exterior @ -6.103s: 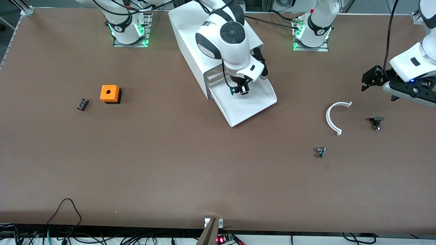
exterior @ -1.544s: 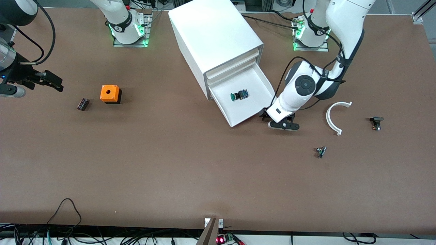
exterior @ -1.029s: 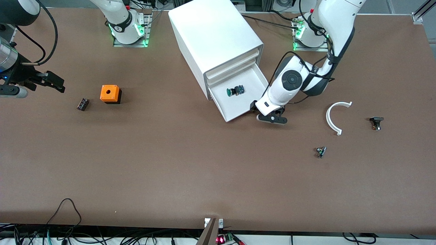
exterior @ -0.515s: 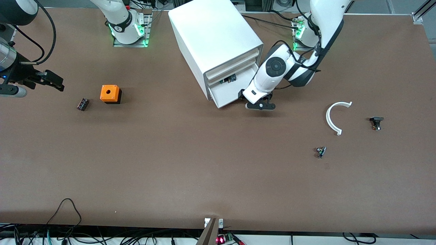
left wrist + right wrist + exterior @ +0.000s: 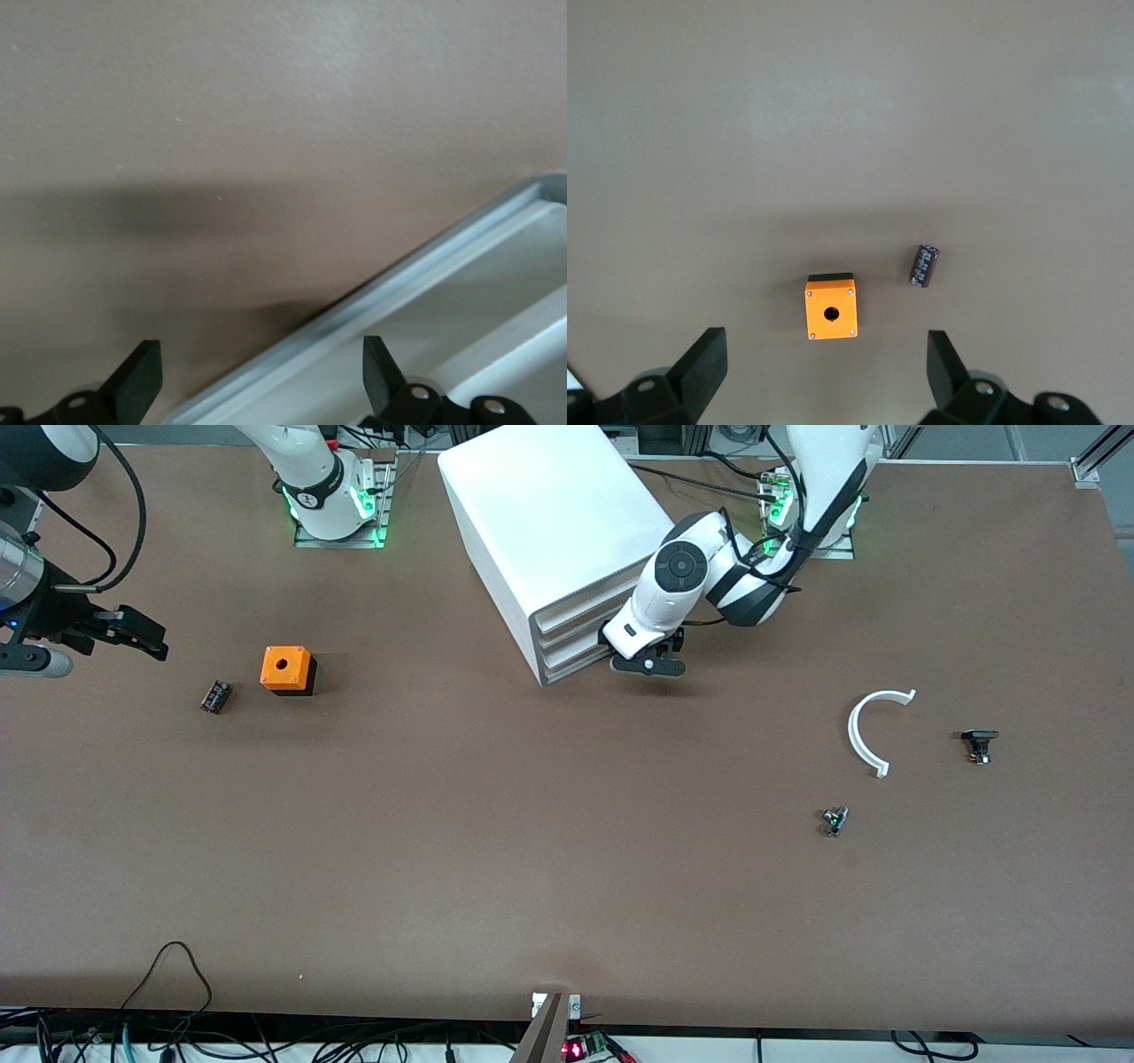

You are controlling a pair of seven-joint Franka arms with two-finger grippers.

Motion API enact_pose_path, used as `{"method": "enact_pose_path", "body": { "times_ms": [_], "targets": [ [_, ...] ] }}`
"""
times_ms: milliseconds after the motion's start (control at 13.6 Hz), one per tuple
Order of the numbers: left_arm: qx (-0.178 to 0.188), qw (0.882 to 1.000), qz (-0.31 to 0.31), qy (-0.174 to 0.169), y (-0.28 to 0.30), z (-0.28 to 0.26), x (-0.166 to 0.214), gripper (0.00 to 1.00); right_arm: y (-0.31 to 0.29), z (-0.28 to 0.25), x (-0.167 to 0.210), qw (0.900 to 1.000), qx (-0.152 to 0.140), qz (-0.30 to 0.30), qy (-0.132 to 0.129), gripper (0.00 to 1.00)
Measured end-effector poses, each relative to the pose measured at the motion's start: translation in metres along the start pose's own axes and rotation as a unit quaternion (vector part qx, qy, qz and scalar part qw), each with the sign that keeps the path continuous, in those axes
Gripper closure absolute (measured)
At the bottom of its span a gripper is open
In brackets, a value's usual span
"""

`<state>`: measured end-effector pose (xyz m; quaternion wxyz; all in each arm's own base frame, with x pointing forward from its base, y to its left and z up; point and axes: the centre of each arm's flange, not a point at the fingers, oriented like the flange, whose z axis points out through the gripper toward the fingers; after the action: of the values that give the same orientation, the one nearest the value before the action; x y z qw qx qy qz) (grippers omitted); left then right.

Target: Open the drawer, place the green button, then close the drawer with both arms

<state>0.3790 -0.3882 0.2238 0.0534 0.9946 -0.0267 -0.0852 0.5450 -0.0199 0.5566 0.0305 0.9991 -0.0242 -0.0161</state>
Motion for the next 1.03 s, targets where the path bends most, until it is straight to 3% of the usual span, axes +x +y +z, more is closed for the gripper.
{"method": "enact_pose_path", "body": {
  "times_ms": [221, 441, 588, 735, 1029],
  "targets": [
    [-0.012, 0.999, -0.018, 0.035, -0.010, -0.029, 0.021, 0.00, 0.000, 0.000, 0.000, 1.000, 0.000, -0.005, 0.000, 0.00],
    [-0.035, 0.987, -0.100, 0.119, -0.083, -0.114, 0.100, 0.00, 0.000, 0.000, 0.000, 1.000, 0.004, -0.006, -0.001, 0.00],
    [-0.024, 0.981, -0.103, 0.161, -0.141, -0.168, 0.131, 0.00, 0.000, 0.000, 0.000, 1.000, 0.005, -0.006, -0.002, 0.00],
    [0.012, 0.985, -0.056, 0.163, -0.185, -0.216, 0.135, 0.00, 0.000, 0.000, 0.000, 1.000, 0.005, -0.006, -0.002, 0.00],
    [0.066, 0.990, 0.037, 0.121, -0.266, -0.346, 0.108, 0.00, 0.000, 0.000, 0.000, 1.000, 0.005, -0.006, -0.002, 0.00]
  ]
}}
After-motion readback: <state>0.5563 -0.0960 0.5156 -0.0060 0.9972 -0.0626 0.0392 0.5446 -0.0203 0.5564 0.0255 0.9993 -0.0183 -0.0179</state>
